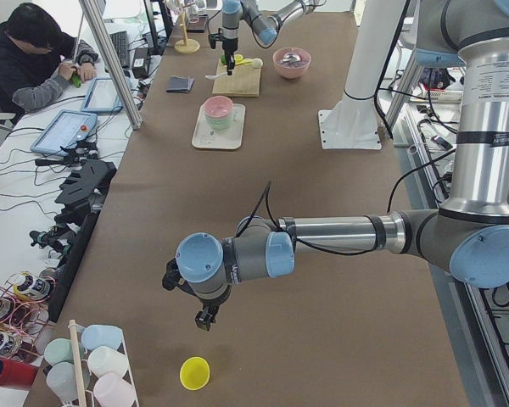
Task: Stack pink bowl on green and place spoon
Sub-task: 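Lift the white spoon and carry it with the right gripper to the pink bowl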
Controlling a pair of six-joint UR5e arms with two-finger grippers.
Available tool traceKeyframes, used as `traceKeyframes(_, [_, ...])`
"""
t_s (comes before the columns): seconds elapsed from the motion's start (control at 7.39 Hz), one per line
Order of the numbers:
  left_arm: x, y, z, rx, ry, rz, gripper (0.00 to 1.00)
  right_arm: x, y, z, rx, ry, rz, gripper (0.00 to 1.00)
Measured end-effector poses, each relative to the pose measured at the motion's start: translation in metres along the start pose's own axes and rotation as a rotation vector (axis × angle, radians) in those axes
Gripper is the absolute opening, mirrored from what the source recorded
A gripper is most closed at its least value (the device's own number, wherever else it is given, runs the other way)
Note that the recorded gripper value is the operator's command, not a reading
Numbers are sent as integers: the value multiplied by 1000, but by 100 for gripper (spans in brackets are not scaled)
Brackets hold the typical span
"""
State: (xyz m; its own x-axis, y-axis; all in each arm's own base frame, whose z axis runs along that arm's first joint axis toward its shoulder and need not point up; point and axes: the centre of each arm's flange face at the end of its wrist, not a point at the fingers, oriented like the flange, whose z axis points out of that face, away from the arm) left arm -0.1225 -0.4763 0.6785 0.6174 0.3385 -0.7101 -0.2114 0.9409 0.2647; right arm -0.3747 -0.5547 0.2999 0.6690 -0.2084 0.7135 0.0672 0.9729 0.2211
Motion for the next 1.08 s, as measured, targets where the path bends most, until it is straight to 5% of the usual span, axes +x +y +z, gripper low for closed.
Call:
traceKeyframes(0.27, [0, 0, 0, 0, 0, -2, 98, -84, -13, -45, -8, 9, 241, 0])
traceKeyframes(0.54, [-1, 1, 1, -2, 2, -7, 99, -159, -9, -47, 13, 49, 377, 0])
traceKeyframes(1.08, [-2, 8, 6, -8, 6, -17, 99, -256, -9, 6, 0, 166, 419, 0])
